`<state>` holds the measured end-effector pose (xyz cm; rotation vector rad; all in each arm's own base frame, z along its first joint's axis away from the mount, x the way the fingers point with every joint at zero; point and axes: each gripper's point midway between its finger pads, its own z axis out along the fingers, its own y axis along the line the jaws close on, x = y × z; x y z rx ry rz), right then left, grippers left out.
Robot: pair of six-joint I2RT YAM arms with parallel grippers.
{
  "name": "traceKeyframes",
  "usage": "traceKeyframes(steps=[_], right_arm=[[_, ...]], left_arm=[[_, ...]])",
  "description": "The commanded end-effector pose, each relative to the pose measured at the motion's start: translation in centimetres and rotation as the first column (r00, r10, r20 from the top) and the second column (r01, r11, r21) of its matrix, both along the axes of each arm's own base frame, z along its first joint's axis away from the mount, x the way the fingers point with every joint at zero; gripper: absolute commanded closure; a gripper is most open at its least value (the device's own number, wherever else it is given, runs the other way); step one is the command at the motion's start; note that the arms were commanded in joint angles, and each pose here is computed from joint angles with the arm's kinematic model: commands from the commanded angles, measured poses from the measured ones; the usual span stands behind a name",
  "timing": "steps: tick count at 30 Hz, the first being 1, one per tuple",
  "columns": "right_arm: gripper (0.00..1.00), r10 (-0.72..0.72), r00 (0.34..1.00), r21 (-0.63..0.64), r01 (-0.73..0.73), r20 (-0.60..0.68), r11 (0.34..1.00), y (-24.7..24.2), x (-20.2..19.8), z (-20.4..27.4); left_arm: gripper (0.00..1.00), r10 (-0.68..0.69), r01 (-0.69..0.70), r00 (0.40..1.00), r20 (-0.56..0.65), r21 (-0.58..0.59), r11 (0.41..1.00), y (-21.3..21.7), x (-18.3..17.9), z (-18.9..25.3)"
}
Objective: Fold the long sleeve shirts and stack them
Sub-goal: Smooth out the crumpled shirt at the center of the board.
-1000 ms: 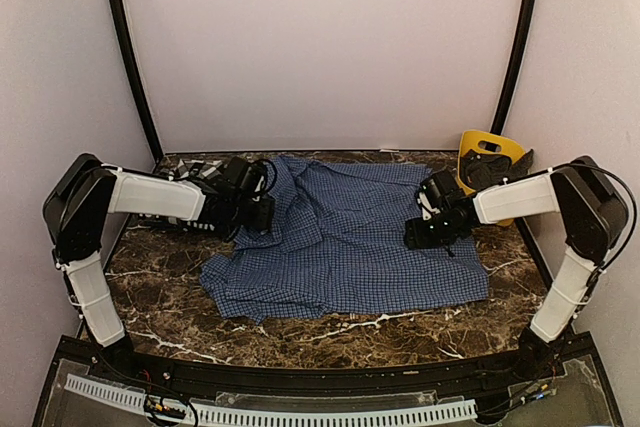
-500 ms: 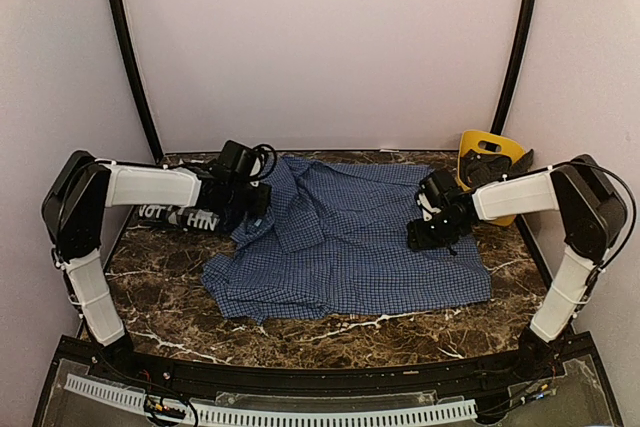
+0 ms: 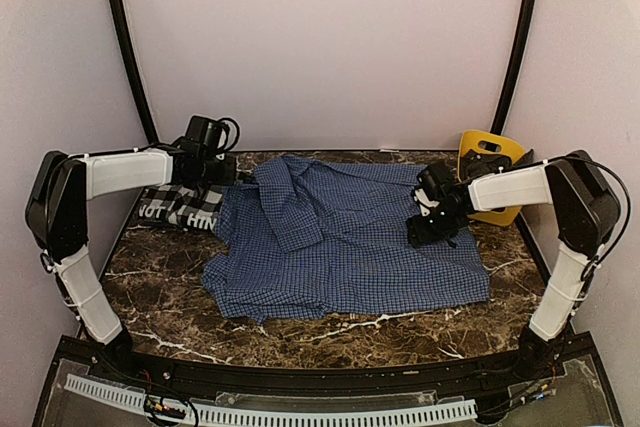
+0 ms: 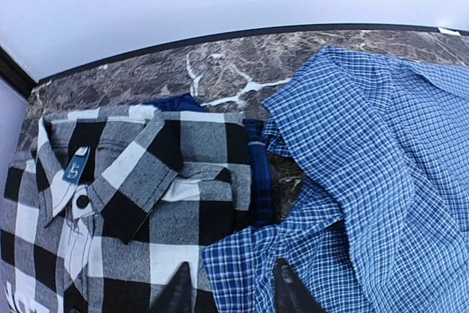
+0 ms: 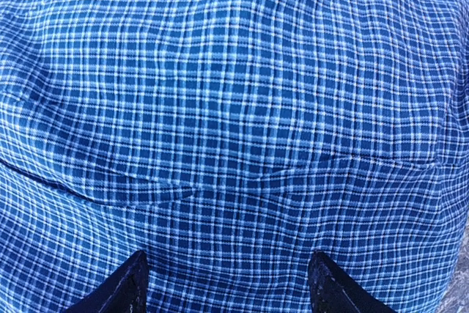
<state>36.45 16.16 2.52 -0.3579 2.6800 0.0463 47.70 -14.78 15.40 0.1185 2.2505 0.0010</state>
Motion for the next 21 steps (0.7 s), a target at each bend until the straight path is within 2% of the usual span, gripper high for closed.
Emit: traceKeyframes(steps=[1,5,10,16,21], right_arm=[[0.29,0.001,1.000,-0.006,-0.001,0.019,1.000,-0.4,0.0,1.3],[0.29,0.005,0.999,0.043,-0.007,0.050,0.999,0.0,-0.6,3.4],[0.27,0.082,0.994,0.152,-0.092,0.071,0.984,2.8,-3.1,5.6],[0.26,0.130,0.988,0.191,-0.143,0.080,0.971,5.0,-5.6,6.2],[0.26,0.199,0.975,0.305,-0.221,0.103,0.926,8.0,-6.6,6.7]], left_arm=[[0.57,0.123,-0.122,0.992,-0.009,0.087,0.989,3.6,-0.4,-0.4],[0.46,0.112,-0.112,0.994,0.001,-0.011,0.994,3.3,-2.3,0.2],[0.31,-0.039,0.045,0.999,0.029,-0.276,0.960,0.3,-7.5,1.8],[0.27,-0.166,0.149,0.986,0.001,-0.448,0.882,-2.2,-12.5,0.3],[0.26,-0.253,0.216,0.967,0.001,-0.524,0.824,-4.9,-13.5,-0.7]])
